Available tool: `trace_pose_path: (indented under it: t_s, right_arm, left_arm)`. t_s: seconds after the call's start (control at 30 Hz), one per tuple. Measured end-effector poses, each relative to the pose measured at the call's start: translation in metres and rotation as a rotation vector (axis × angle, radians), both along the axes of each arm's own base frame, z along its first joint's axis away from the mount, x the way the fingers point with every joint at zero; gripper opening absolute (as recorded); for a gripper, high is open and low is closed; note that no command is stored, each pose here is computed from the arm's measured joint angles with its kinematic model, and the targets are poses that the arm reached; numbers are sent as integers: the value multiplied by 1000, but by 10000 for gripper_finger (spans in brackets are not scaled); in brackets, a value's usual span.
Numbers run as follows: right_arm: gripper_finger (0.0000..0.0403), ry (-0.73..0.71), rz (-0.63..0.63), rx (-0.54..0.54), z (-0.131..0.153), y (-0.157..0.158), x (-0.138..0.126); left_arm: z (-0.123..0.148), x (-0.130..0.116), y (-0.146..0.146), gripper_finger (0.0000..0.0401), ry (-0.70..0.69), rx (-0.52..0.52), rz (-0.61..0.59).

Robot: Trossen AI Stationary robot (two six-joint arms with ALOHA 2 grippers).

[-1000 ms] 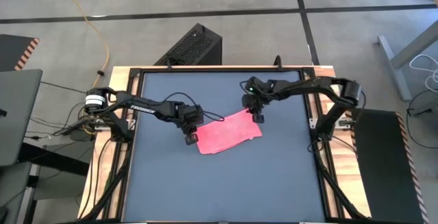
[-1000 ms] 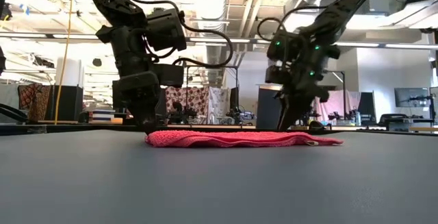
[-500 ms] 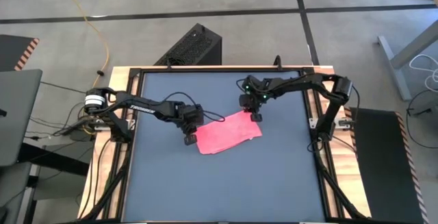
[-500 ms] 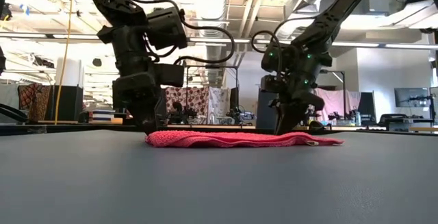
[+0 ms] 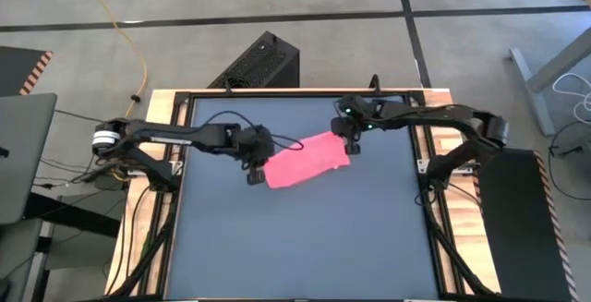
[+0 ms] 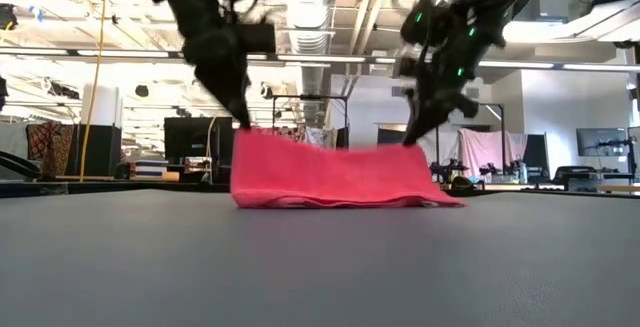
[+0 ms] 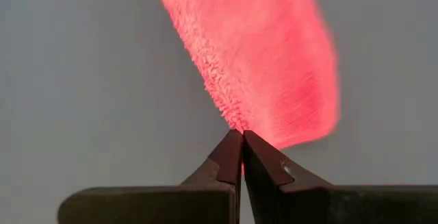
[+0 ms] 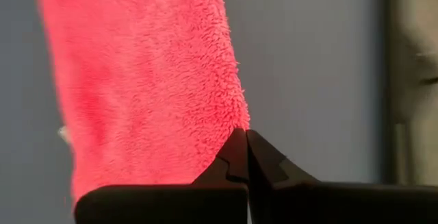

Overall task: Roll towel
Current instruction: Fold the microfiber towel

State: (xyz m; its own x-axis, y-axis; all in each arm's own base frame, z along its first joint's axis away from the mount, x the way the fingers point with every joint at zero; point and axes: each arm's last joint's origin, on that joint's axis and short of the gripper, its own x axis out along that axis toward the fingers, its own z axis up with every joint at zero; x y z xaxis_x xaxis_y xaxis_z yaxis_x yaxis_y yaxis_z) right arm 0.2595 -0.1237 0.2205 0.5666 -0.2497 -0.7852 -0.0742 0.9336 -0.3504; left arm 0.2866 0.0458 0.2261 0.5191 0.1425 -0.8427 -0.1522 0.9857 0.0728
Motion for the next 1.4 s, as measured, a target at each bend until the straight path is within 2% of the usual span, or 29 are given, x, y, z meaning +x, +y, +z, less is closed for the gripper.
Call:
trace_pose_path:
  t_s: [0.1, 0.2, 0.27, 0.37, 0.47, 0.57, 0.7, 0.8, 0.9, 1.07, 1.23, 1.4]
  right_arm:
    - [9, -60, -20, -102, 25, 9, -9]
    - [9, -107, -2, -144, 44, 24, -17]
    - [9, -132, 21, -142, 53, 38, -23]
    - [9, -113, 35, -75, 57, 61, -30]
    - [9, -58, 50, 29, 39, 89, -32]
    - [9, 13, 99, 118, 2, 125, -33]
    - [9, 65, 159, 225, -50, 179, -40]
    - [9, 87, 176, 273, -74, 216, -48]
    - [10, 108, 143, 278, -87, 243, -53]
    - [56, 131, 99, 319, -93, 270, -51]
    - [116, 186, 76, 346, -81, 281, -44]
    - [160, 228, 52, 349, -56, 281, -41]
  left_arm:
    - [30, -3, 2, 0, -35, 56, 4]
    - [63, -7, 2, 0, -87, 89, 0]
    - [79, -9, -2, 0, -110, 93, -10]
    - [87, -9, -14, 0, -102, 72, -37]
    - [70, -5, -38, 0, -66, 7, -73]
    - [23, 3, -73, 0, 14, -54, -106]
    - [-38, 14, -131, 0, 21, -116, -174]
    - [-69, 16, -166, 0, 89, -136, -190]
    - [-84, 22, -190, 0, 128, -132, -209]
    - [-86, 32, -202, 2, 182, -90, -206]
    - [-64, 30, -200, 17, 266, -37, -247]
    - [-24, 26, -190, 25, 128, 78, -275]
